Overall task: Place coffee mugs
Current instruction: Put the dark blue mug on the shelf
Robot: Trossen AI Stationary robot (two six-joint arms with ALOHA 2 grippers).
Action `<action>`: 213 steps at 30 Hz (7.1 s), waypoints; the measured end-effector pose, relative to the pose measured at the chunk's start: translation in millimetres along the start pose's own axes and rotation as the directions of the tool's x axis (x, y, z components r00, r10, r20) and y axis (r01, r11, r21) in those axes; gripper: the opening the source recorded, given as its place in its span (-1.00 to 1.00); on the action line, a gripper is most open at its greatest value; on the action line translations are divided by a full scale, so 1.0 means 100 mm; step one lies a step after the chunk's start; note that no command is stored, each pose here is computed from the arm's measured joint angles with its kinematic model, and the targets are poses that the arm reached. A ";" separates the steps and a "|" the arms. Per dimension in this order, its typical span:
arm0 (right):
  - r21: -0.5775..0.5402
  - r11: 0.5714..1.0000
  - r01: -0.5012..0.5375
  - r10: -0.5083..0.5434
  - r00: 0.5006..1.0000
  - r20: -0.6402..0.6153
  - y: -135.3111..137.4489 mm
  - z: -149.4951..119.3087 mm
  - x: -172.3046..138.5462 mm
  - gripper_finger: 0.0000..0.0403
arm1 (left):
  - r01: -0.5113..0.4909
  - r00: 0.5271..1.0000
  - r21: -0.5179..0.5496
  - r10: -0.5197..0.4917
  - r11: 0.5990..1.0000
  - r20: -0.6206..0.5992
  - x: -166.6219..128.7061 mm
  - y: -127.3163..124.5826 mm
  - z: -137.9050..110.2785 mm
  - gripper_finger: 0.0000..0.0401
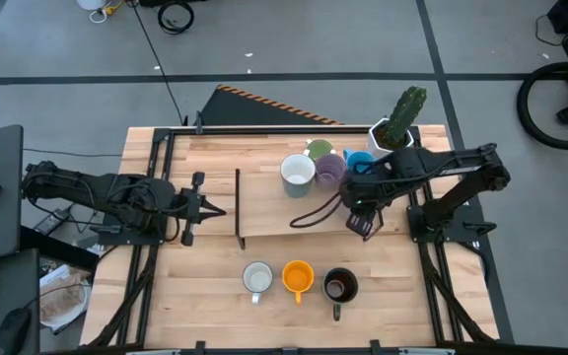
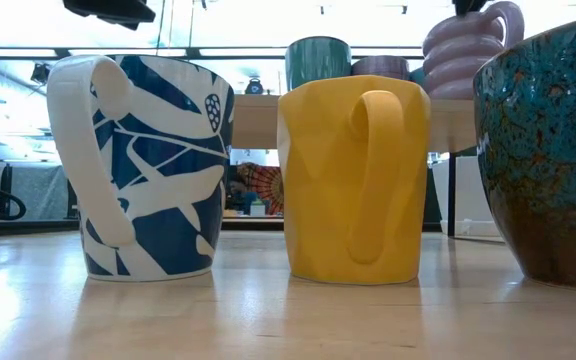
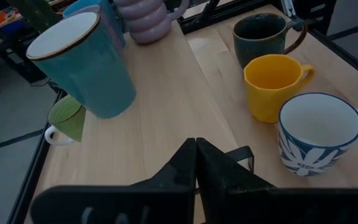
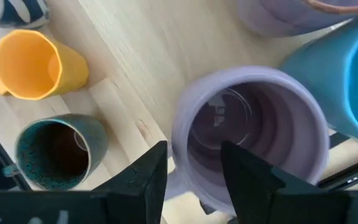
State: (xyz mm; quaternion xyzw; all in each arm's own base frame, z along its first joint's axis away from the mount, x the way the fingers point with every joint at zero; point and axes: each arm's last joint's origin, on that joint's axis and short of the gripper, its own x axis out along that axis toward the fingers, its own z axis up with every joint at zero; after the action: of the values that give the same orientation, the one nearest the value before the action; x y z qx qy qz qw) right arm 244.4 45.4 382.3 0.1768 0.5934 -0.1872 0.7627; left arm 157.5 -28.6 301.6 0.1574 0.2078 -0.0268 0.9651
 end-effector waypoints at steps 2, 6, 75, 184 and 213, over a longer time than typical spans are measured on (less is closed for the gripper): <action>0.014 1.000 -0.003 0.003 1.000 0.018 0.00 -0.04 -0.04 -0.22 | 0.001 1.000 0.000 -0.001 1.000 -0.003 0.00 0.00 0.00 -0.92; -0.003 1.000 0.013 -0.013 0.997 0.076 0.03 -0.14 -0.13 -0.22 | 0.057 0.998 -0.006 -0.057 0.998 0.012 0.00 -0.02 0.00 -0.92; 0.071 0.992 0.104 -0.086 0.971 -0.222 2.17 -0.48 1.36 -0.03 | 0.203 0.979 -0.081 -0.200 0.976 0.039 -0.01 -0.06 0.01 -0.92; -0.268 0.963 0.022 -0.007 0.998 0.058 0.64 0.31 0.08 -0.82 | 0.094 0.995 -0.259 -0.096 0.961 0.005 -0.11 0.09 0.11 -0.92; -0.275 0.961 0.041 -0.038 0.999 0.016 0.57 0.43 0.24 -0.64 | 0.094 0.995 -0.260 -0.094 0.961 0.015 -0.11 0.09 0.12 -0.92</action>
State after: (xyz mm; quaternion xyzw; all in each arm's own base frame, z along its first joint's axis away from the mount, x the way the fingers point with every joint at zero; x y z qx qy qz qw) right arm 314.4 72.2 372.0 0.0564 0.6128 -0.1191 0.7792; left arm 153.3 -24.2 319.3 0.0191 0.2156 -0.0453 0.9752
